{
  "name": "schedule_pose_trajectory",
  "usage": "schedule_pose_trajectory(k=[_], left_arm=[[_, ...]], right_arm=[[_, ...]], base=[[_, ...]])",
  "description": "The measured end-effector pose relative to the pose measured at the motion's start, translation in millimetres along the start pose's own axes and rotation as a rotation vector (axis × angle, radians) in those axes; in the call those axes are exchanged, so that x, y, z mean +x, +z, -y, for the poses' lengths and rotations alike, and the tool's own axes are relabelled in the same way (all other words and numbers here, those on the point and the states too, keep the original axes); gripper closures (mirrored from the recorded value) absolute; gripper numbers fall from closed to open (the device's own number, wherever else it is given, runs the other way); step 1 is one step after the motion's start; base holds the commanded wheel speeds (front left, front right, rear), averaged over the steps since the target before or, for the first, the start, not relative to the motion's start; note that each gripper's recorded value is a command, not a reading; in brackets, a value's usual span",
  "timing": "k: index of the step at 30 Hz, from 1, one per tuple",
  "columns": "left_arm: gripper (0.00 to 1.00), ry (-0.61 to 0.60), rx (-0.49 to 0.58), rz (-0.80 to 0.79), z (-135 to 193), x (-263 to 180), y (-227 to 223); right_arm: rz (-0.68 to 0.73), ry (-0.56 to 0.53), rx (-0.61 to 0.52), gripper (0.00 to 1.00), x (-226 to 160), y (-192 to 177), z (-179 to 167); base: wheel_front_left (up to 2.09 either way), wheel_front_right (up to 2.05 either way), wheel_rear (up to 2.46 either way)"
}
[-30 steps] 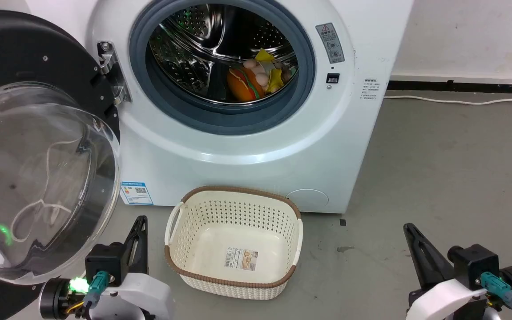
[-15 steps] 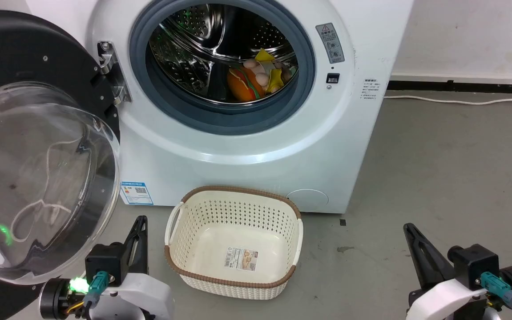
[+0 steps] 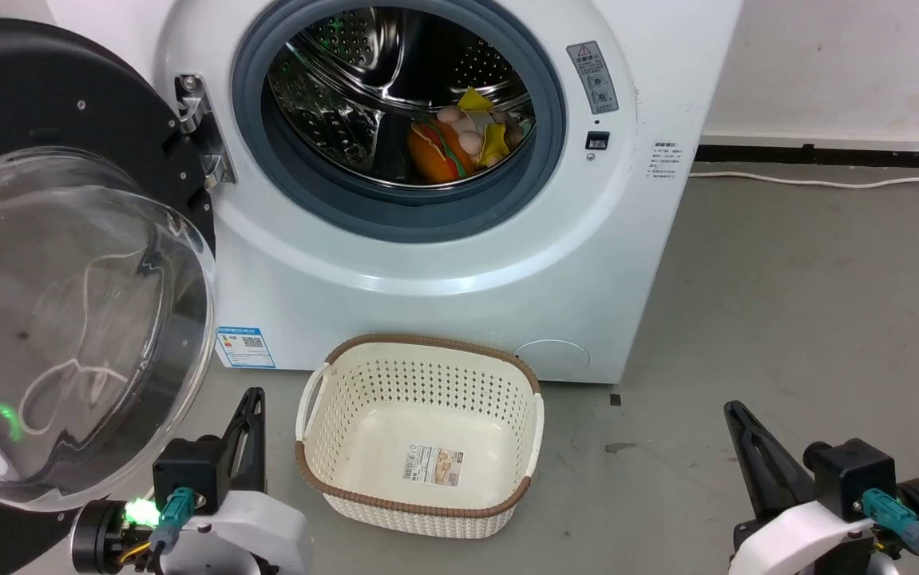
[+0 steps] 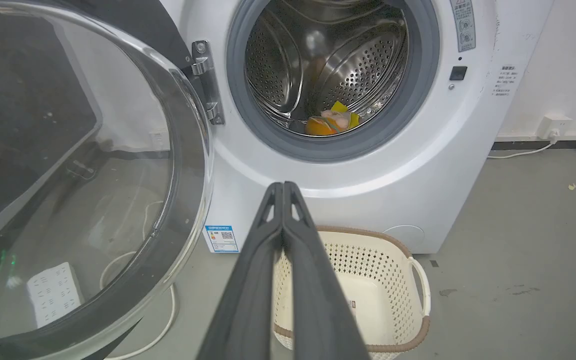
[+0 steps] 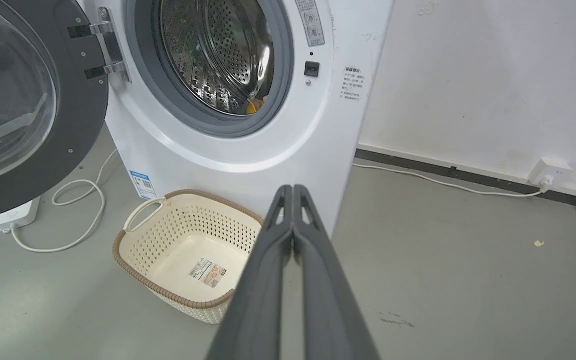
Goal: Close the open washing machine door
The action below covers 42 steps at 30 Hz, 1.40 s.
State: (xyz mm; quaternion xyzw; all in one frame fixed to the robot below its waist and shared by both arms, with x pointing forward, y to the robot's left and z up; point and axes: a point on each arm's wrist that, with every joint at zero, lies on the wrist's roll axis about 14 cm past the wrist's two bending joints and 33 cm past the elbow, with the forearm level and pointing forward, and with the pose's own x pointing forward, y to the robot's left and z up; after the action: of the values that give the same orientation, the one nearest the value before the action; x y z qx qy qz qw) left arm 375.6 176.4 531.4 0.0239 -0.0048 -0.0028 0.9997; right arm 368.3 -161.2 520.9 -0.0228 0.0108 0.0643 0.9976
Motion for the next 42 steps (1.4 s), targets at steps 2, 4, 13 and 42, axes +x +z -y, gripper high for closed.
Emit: schedule_pose_trajectory(k=[2, 4, 13, 42], left_arm=[[1.0, 0.0, 0.0, 0.0, 0.0, 0.0, 0.0], [1.0, 0.0, 0.0, 0.0, 0.0, 0.0, 0.0], [0.0, -0.002, 0.0, 0.0, 0.5, 0.1, -0.1], [0.0, 0.067, 0.003, 0.076, -23.4, -19.8, 14.8]], right_arm=[[0.0, 0.0, 0.0, 1.0, 0.0, 0.0, 0.0], [0.0, 0.0, 0.0, 1.0, 0.0, 0.0, -0.1], [-0.001, 0.0, 0.001, 0.0, -0.2, -0.6, 0.0], [0.07, 0.094, 0.047, 0.0, 16.6, 12.7, -29.9]], base=[[0.0, 0.0, 0.0], [0.0, 0.0, 0.0], [0.0, 0.0, 0.0], [0.0, 0.0, 0.0]])
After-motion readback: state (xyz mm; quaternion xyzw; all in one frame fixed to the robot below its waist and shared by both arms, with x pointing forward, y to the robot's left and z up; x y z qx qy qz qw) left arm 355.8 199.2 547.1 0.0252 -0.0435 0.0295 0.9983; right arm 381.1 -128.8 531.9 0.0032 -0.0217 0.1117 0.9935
